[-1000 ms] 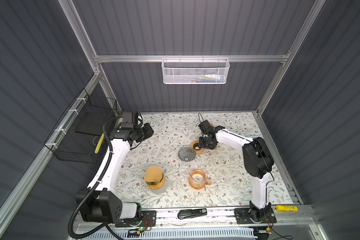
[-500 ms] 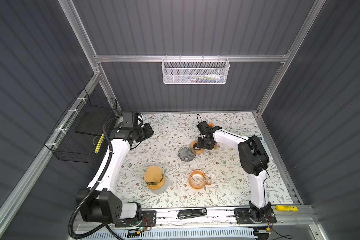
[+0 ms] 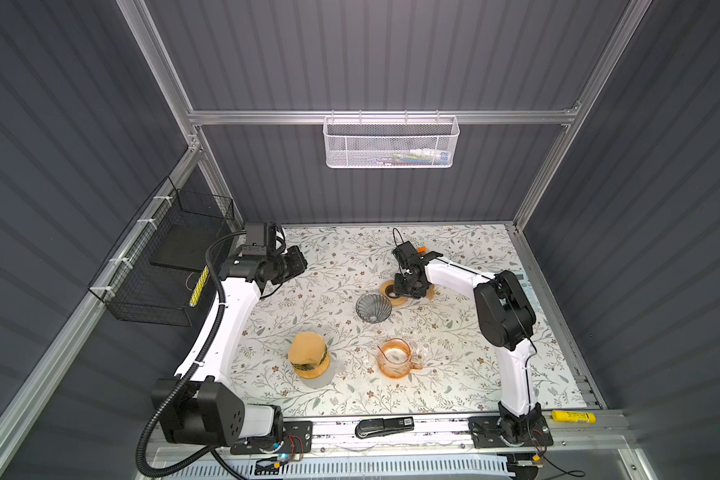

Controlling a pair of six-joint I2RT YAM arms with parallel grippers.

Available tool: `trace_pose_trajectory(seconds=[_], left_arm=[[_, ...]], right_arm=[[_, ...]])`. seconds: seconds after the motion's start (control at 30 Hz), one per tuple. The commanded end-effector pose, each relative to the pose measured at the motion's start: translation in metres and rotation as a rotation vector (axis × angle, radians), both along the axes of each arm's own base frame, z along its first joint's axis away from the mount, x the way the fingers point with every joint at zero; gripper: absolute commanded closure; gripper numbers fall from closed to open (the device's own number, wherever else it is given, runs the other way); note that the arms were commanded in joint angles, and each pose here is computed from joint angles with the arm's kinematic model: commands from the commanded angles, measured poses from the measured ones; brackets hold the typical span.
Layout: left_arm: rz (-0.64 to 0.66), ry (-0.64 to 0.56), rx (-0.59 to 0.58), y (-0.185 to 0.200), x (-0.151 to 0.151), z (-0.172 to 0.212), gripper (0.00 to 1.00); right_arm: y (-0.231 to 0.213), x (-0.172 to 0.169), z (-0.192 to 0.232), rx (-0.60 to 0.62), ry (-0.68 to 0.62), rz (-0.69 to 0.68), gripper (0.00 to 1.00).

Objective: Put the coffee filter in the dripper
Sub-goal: 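Lower the right gripper into the ring's hole and grip the ring, then lift the bamboo ring off the table with the right gripper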

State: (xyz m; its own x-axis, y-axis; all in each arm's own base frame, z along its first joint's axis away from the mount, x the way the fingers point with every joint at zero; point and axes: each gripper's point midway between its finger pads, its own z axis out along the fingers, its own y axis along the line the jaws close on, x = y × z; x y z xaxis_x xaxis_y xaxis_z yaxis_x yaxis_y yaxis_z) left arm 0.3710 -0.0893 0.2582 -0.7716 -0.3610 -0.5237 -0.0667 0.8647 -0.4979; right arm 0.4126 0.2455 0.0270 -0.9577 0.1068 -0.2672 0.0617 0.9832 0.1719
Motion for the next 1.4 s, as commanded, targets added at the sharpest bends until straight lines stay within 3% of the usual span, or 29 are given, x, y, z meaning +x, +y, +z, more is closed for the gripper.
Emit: trace_pose_trajectory(seconds=[0.0,0.2,1.37], left_arm=[[-0.002,-0.026,0.017,0.005,-0.003,0.010,0.84],[-0.002,-0.030,0.016,0.005,-0.005,0.011,0.84],[0.006,-0.070,-0.007,0.004,-0.008,0.027,0.84]], right_arm=[[0.006,0.004,-0.005,0.005,0.002,0.001,0.67],[0.010,0.004,0.001,0.008,-0.007,0.004,0.72],[0.012,0.021,0.088,0.060,-0.189,-0.018,0.75]])
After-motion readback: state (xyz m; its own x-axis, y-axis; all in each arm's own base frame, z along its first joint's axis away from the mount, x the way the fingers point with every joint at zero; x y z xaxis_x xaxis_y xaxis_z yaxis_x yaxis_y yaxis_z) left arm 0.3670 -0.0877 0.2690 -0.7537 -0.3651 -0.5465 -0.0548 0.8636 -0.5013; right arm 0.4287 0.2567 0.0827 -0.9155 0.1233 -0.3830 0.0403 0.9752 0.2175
